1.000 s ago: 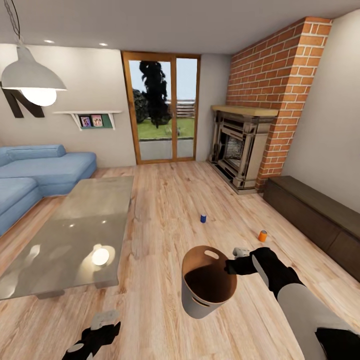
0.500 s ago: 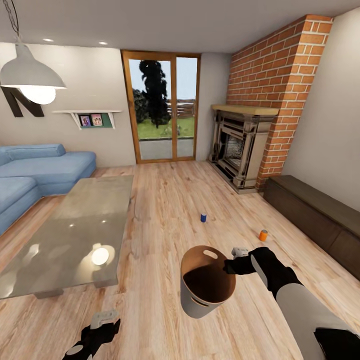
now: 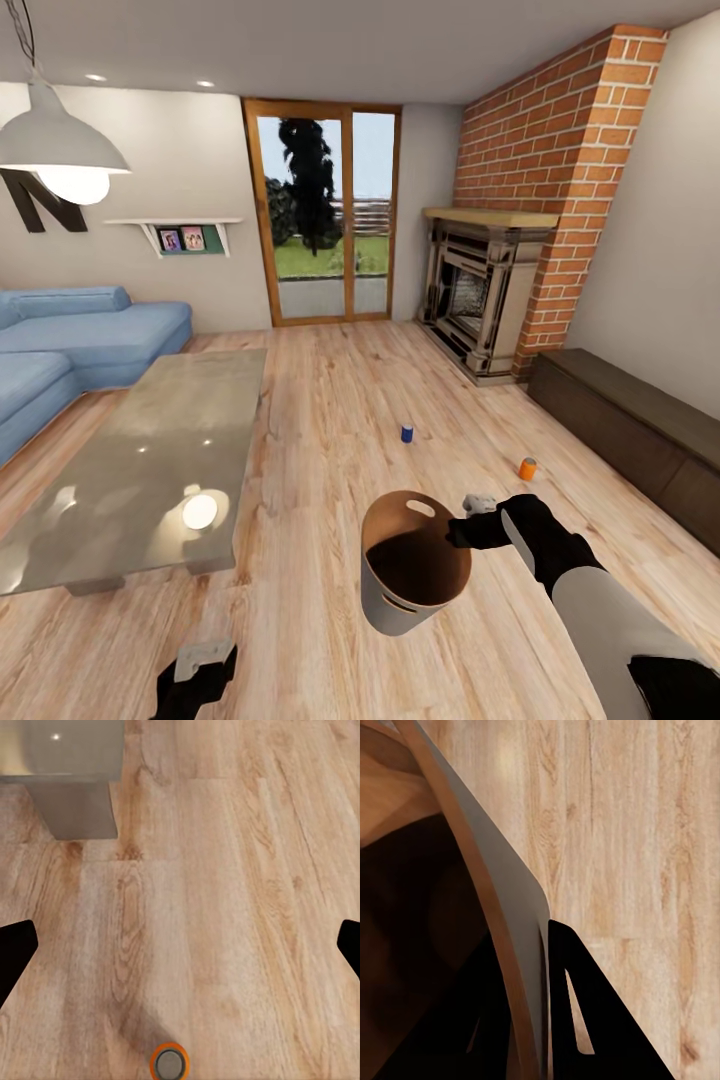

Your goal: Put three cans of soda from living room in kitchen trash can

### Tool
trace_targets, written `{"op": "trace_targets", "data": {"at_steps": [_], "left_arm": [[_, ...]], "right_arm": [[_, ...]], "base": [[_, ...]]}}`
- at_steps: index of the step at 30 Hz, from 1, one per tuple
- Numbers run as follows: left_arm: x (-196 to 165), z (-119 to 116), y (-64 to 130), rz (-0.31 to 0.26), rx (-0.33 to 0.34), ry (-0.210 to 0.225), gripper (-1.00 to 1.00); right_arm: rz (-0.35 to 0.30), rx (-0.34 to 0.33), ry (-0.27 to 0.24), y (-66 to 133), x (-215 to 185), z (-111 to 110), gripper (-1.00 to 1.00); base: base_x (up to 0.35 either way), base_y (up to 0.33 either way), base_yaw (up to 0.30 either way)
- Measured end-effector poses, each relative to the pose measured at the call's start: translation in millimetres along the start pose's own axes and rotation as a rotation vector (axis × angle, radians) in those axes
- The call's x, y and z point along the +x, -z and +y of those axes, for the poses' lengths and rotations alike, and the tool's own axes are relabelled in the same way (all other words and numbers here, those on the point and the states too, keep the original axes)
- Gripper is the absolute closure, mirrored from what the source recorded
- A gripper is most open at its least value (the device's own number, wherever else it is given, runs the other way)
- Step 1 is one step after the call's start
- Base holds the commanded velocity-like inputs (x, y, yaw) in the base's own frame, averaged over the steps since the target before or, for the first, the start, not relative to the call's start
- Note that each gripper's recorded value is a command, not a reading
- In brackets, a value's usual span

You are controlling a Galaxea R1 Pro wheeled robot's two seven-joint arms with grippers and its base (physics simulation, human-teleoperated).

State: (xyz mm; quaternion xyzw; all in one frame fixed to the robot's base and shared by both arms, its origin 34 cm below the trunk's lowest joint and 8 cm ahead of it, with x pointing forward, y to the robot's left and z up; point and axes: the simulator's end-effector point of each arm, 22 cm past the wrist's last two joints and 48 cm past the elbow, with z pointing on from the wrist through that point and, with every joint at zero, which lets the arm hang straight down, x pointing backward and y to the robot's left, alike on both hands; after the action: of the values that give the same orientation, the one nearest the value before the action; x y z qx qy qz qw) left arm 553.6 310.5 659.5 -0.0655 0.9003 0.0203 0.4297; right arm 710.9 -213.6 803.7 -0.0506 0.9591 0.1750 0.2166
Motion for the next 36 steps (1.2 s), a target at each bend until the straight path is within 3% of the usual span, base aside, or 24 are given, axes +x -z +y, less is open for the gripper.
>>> {"op": "trace_targets", "data": {"at_steps": [8, 14, 36], "left_arm": [[12.6, 2.2, -5.5, 0.001, -0.002, -0.007, -1.00], [19.6, 0.0, -10.9, 0.003, 0.003, -0.012, -1.00], [58.0, 0.2, -33.5, 0.034, 0.005, -0.019, -1.00]], "right_arm": [[-0.002, 0.002, 0.002, -8.7, 2.4, -3.6, 1.00], [-0.056, 0.000, 0.019, -4.4, -17.8, -2.2, 1.00], [-0.037, -0.001, 0.014, -43.5, 0.8, -15.9, 1.00]], "base": [[0.000, 0.000, 0.000], [0.000, 0.000, 0.000], [0.000, 0.000, 0.000]]}}
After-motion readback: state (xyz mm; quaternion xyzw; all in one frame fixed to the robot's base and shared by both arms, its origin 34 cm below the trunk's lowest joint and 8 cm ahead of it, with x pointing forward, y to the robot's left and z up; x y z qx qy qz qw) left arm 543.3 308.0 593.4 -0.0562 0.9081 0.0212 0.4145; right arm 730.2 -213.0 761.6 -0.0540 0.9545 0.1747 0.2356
